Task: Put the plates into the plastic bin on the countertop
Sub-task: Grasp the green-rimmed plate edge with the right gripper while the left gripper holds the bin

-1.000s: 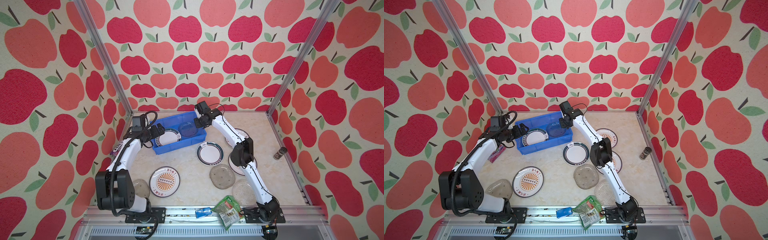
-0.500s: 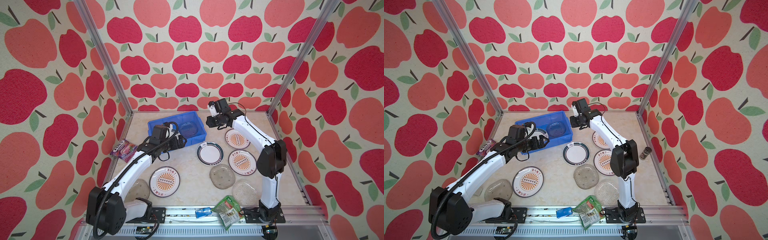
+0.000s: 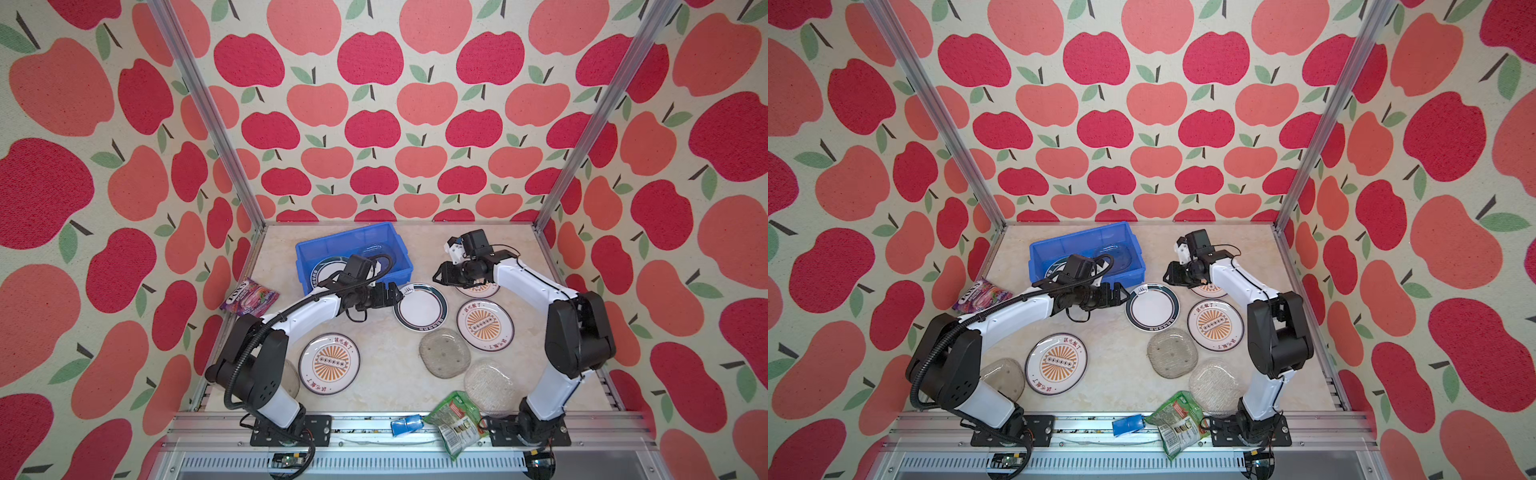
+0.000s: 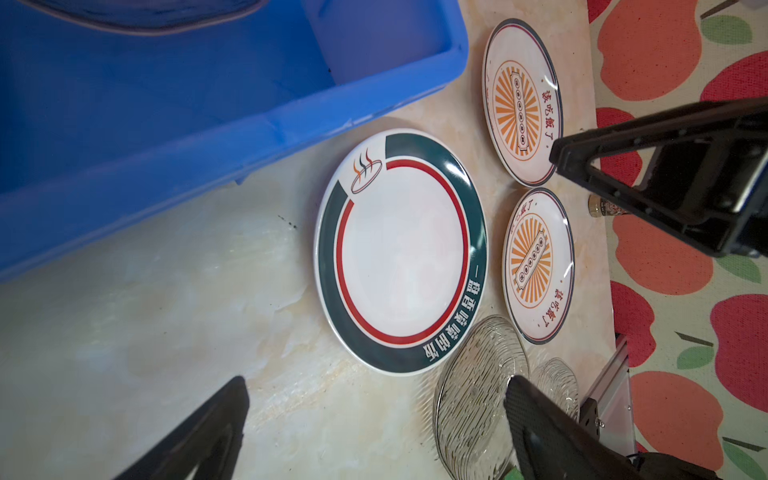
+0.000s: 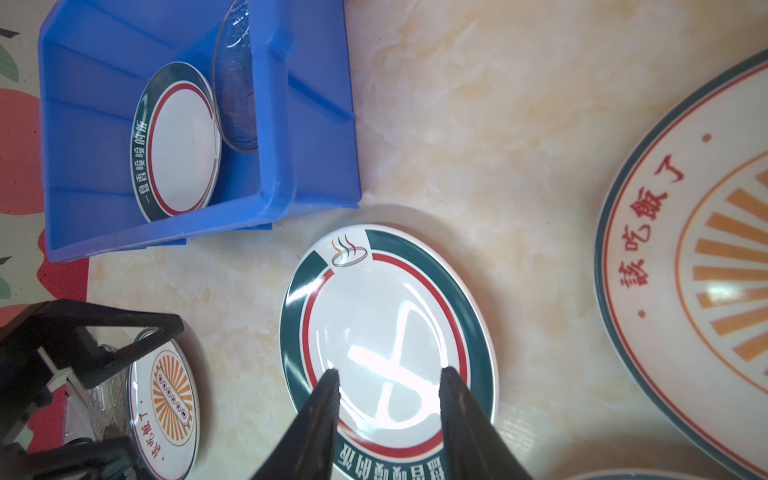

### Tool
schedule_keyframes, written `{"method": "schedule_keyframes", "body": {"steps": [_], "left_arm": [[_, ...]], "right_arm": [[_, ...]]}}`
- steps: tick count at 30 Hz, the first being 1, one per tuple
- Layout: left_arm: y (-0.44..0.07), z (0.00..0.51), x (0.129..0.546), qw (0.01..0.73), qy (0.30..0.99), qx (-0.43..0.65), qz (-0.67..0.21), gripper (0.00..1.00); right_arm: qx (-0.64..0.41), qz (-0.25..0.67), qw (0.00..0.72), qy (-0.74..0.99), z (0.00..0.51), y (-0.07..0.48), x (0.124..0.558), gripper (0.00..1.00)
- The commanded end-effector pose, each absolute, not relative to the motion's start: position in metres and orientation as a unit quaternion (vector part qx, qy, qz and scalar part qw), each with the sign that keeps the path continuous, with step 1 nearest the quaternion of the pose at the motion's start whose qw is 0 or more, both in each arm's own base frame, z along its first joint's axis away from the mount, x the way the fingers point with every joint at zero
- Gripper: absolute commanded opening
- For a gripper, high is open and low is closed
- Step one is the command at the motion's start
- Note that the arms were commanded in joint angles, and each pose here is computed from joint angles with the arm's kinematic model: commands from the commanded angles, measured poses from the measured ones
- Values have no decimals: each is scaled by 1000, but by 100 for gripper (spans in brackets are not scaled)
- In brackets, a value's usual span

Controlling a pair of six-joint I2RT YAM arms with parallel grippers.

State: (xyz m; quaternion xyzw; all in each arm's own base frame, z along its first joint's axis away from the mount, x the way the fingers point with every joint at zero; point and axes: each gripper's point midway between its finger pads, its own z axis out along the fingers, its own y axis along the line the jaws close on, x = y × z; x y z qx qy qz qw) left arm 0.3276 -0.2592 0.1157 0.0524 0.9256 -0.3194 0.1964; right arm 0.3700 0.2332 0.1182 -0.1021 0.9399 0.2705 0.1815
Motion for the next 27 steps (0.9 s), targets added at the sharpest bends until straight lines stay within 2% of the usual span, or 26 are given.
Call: {"method": "schedule_keyframes", "body": {"steps": [1,11,27], "left_arm": [[-267,120,337,202,919,66,-332,98],[-275,93,340,173,925,69,-332,98],[-287,73,346,142,928,82,-334,98]], "right_arm": [[-99,295,179,933,121,235,366,44],[-83,252,153,952,90,206,359,45],[-88,253,90,959,48,207,347,46]]}}
